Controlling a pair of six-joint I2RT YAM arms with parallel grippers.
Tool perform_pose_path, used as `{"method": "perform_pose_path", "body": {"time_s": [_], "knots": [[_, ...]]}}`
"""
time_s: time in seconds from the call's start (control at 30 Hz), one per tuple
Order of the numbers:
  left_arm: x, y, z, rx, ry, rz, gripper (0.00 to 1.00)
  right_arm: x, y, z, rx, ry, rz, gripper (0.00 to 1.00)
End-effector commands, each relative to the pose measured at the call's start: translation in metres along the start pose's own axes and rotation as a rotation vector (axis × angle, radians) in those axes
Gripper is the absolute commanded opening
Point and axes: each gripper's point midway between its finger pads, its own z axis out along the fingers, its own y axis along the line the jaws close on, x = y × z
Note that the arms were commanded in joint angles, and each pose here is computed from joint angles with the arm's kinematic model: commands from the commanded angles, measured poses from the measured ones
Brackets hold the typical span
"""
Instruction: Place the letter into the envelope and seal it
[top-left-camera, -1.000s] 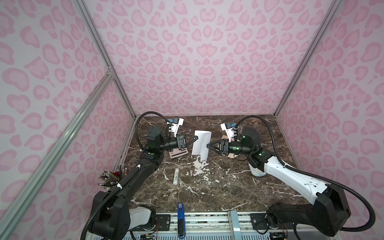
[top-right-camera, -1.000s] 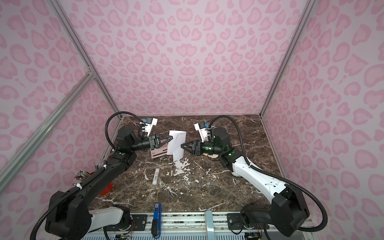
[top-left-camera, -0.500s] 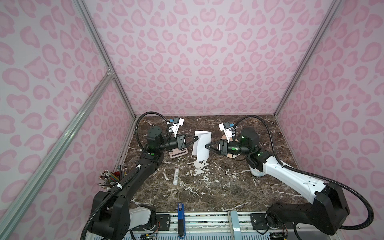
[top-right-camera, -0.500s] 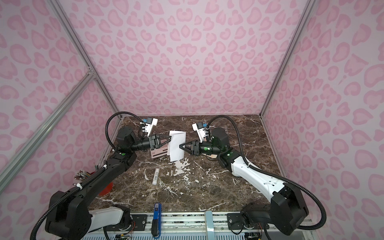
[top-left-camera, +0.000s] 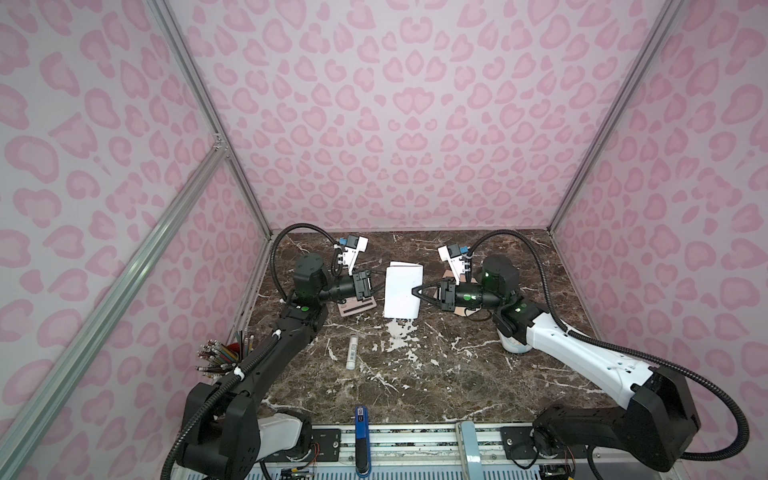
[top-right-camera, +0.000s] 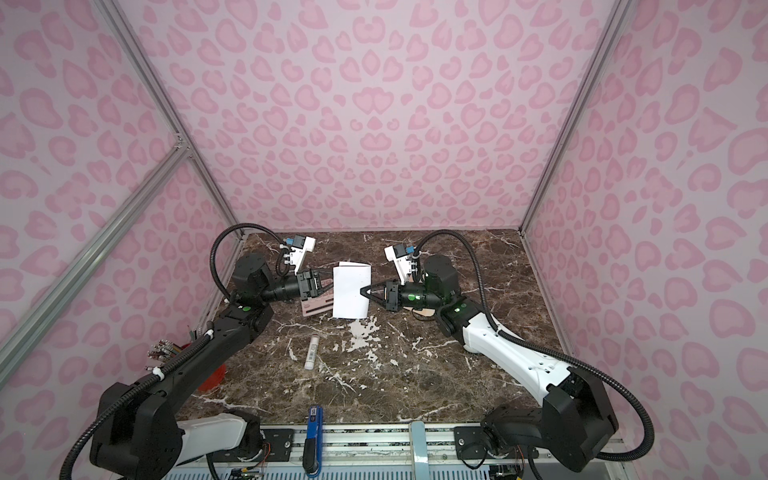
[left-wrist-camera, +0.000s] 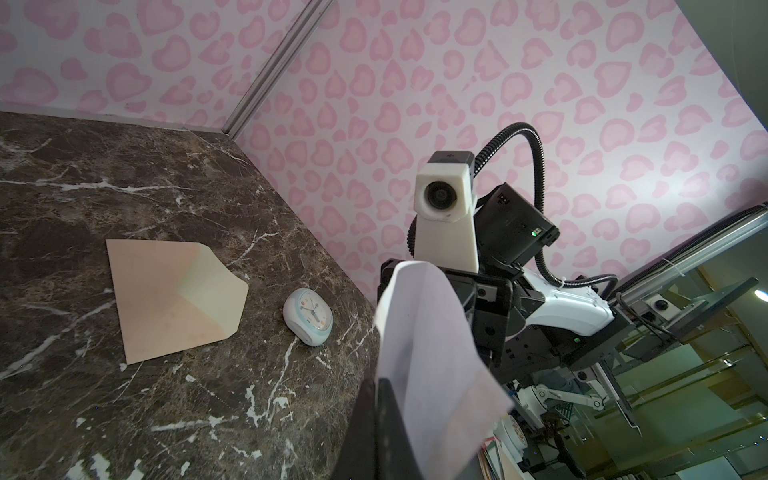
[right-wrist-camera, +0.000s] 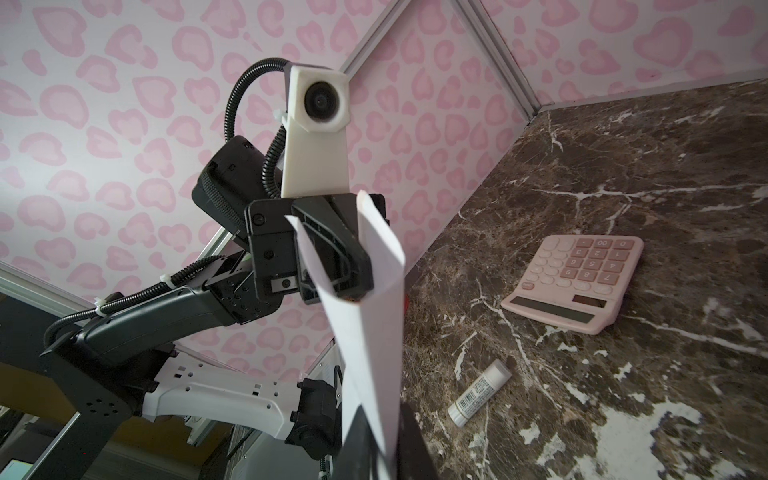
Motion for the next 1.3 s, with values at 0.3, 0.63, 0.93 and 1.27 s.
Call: {"method": "perform_pose_path", "body": {"time_s": [0.3,0.63,0.93,1.27], "knots": [[-0.006,-0.008,-0.008,-0.045,-0.030,0.087,0.26,-0.001,0.001,-0.006,0.044,0.015,-0.059,0.00],[-0.012,-0.018,-0.054,-0.340,-0.068,0.351,0.73,0.011,-0.031,-0.032,0.354,0.172,-0.279,0.00],[0.024,-0.047,-0.055,-0.285,0.025,0.653,0.94,0.017,0.000,-0.041,0.252,0.194,-0.600,0.00],[0.039,-0.061,-0.039,-0.161,0.080,0.720,0.93,0.044,0.003,-0.034,0.224,0.373,-0.778,0.00]]}}
